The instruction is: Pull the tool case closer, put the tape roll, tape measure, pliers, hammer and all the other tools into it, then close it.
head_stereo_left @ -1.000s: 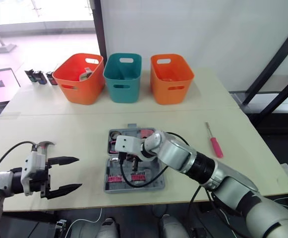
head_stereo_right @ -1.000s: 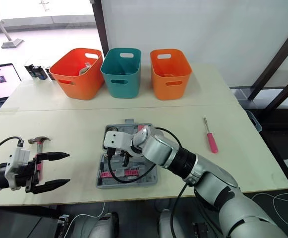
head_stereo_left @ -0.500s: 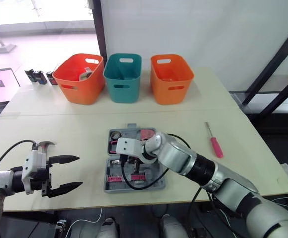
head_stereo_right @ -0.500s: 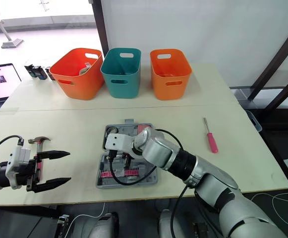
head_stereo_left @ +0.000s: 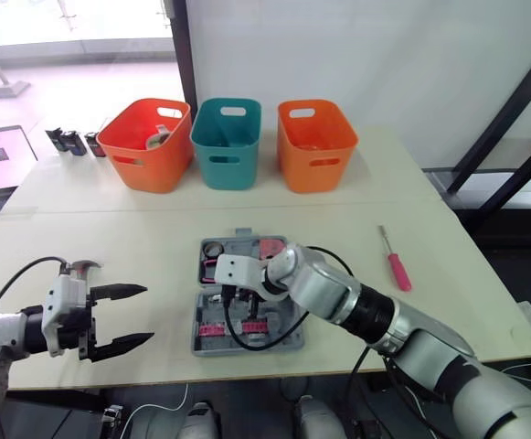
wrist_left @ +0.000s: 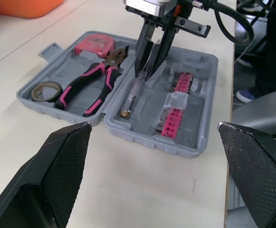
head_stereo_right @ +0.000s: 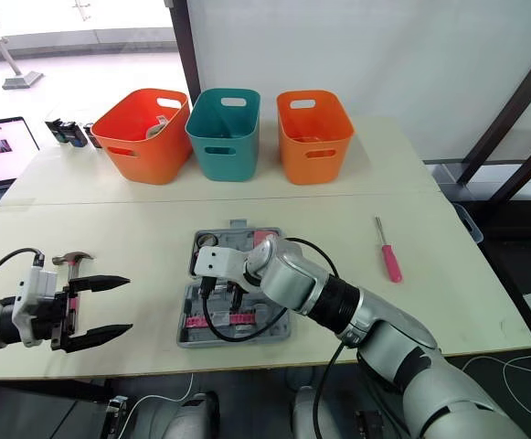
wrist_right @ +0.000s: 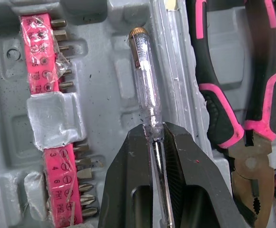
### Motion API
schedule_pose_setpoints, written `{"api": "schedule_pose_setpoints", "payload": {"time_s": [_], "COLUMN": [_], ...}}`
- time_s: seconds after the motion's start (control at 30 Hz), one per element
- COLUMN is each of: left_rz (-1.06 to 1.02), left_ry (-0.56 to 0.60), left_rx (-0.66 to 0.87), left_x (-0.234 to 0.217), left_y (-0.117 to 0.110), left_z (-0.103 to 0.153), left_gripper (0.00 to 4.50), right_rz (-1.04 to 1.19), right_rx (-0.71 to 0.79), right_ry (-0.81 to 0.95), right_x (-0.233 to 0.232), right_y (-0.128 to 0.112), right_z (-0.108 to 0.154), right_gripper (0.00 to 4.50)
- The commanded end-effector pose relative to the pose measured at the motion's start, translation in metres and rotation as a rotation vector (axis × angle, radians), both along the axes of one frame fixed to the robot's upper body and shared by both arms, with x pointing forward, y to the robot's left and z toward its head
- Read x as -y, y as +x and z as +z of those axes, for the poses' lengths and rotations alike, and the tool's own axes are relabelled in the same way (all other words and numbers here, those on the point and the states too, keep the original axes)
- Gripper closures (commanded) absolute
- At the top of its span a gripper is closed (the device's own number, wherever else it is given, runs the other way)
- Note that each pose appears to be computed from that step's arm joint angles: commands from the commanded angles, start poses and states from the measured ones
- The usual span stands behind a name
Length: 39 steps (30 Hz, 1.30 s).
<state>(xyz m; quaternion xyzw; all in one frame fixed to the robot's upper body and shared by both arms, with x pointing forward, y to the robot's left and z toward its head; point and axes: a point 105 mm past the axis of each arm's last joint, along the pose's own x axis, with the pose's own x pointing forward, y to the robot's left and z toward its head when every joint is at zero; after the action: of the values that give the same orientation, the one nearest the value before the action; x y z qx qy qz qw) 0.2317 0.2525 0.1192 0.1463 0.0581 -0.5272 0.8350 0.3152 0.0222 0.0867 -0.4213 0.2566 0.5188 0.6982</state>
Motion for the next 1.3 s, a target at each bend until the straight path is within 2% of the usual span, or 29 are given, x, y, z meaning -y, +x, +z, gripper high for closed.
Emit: {"api": "schedule_pose_setpoints", "payload": {"time_s": [0.03, 0.33, 0.5, 1.1, 1.13, 1.23, 1.3], "left_rz": [-0.015, -0.015, -0.024, -0.022, -0.021, -0.018, -0.016], "left_ry": [-0.008, -0.014, -0.017, -0.012, -0.012, -0.012, -0.013], "left_rx": [0.039, 0.043, 0.052, 0.047, 0.046, 0.045, 0.045], "left_x": [0.006, 0.012, 0.027, 0.038, 0.038, 0.035, 0.034], "left_y": [0.002, 0.004, 0.008, 0.005, 0.006, 0.008, 0.009], "left_z": [0.010, 0.014, 0.026, 0.037, 0.037, 0.036, 0.036], "left_gripper": [0.00, 0.00, 0.00, 0.00, 0.00, 0.00, 0.00], "right_rz": [0.026, 0.037, 0.018, -0.007, -0.008, -0.014, -0.021], "right_rx": [0.036, 0.078, 0.125, 0.083, 0.086, 0.088, 0.093], "right_ry": [-0.006, -0.053, -0.093, -0.030, -0.031, -0.021, -0.010], "right_x": [-0.009, -0.013, -0.010, -0.020, -0.020, -0.020, -0.021], "right_y": [-0.001, -0.004, 0.001, -0.001, 0.000, 0.001, 0.003], "right_z": [0.007, 0.012, 0.014, 0.009, 0.009, 0.010, 0.013], "right_gripper": [4.39, 4.39, 4.39, 4.39, 3.51, 2.18, 1.08]}}
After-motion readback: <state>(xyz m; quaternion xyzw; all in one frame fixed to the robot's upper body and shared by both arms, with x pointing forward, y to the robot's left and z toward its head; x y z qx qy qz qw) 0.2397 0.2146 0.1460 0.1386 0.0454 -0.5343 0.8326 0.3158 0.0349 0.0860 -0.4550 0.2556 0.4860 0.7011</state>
